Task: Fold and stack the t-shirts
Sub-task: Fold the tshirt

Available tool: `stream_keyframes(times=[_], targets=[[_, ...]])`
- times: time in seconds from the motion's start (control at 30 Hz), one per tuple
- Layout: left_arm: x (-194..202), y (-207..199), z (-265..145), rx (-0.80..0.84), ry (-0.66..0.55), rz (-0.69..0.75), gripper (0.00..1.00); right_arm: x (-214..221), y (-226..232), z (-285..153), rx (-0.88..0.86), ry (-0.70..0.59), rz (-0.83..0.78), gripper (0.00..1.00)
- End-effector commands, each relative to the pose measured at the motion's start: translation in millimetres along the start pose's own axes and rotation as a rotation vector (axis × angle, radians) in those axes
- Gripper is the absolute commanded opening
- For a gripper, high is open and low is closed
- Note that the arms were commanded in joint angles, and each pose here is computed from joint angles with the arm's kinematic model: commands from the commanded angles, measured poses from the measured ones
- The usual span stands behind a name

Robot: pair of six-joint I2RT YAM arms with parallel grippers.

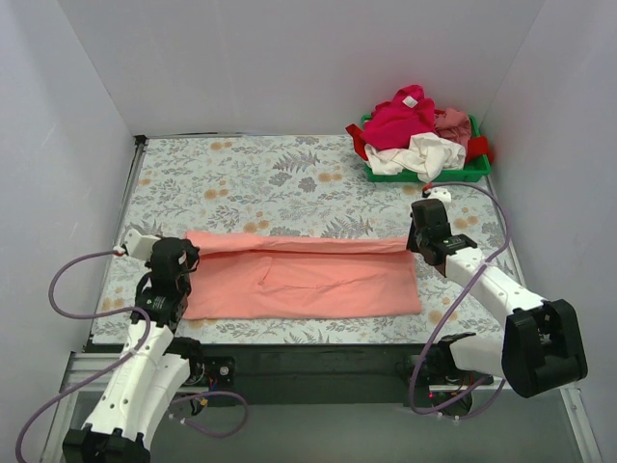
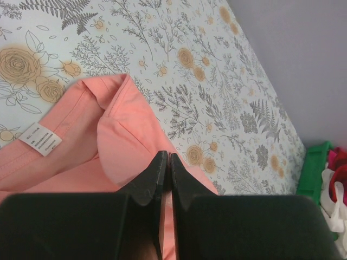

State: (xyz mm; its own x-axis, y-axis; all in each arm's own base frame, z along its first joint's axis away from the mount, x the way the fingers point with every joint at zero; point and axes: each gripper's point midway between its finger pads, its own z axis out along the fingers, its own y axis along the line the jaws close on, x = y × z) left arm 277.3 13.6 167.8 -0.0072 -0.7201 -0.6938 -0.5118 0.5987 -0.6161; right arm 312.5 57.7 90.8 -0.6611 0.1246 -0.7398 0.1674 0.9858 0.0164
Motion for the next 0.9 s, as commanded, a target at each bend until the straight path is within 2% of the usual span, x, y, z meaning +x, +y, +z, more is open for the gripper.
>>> stream_keyframes(times=[0.0, 0.1, 0.23, 0.3, 0.4, 0.43, 0.47, 0.5, 0.53, 0.57, 0.6, 0.63, 0.73, 0.8, 0.83, 0.87], targets=[[-4, 4, -6, 0.011, -0.034, -0.093, 0.00, 1, 3, -3, -0.031, -0.008, -0.002, 0.01], [8, 8, -8, 0.028, 0.007, -0.117, 0.00, 14, 1, -3, -0.032, 0.024, -0.003, 0.01], [28, 39, -10, -0.088, 0.053, -0.174, 0.00, 29, 2, -3, -0.050, 0.058, 0.010, 0.01], [21, 47, -14, -0.140, 0.014, -0.266, 0.00, 38, -1, -4, -0.046, 0.071, 0.020, 0.01], [14, 75, -24, -0.268, -0.045, -0.342, 0.02, 50, -7, -7, -0.034, 0.081, 0.034, 0.09], [10, 77, -27, -0.277, -0.068, -0.399, 0.21, 51, -7, -7, -0.034, 0.082, 0.037, 0.12], [10, 82, -30, -0.298, -0.072, -0.398, 0.42, 50, -8, -9, -0.036, 0.074, 0.045, 0.19], [5, 81, -33, -0.295, -0.089, -0.412, 0.59, 51, -9, -11, -0.030, 0.076, 0.047, 0.23], [3, 82, -35, -0.295, -0.094, -0.430, 0.78, 49, -9, -12, -0.035, 0.069, 0.050, 0.24], [2, 82, -36, -0.291, -0.097, -0.436, 0.85, 45, -8, -15, -0.041, 0.058, 0.053, 0.27], [-1, 79, -37, -0.286, -0.102, -0.446, 0.87, 44, -9, -17, -0.040, 0.055, 0.050, 0.31], [-2, 79, -39, -0.286, -0.098, -0.454, 0.87, 38, -8, -19, -0.046, 0.040, 0.051, 0.44], [-9, 61, -38, -0.227, -0.087, -0.459, 0.89, 27, -2, -29, -0.098, 0.002, 0.039, 0.65], [-6, 48, -35, -0.186, -0.049, -0.383, 0.90, 16, 15, -38, -0.202, -0.020, 0.028, 0.93], [-11, 29, -32, -0.118, -0.039, -0.389, 0.90, 10, 24, -42, -0.255, -0.035, 0.016, 0.98], [-2, 15, -31, -0.068, 0.028, -0.366, 0.91, 4, 34, -46, -0.309, -0.049, -0.007, 0.98]])
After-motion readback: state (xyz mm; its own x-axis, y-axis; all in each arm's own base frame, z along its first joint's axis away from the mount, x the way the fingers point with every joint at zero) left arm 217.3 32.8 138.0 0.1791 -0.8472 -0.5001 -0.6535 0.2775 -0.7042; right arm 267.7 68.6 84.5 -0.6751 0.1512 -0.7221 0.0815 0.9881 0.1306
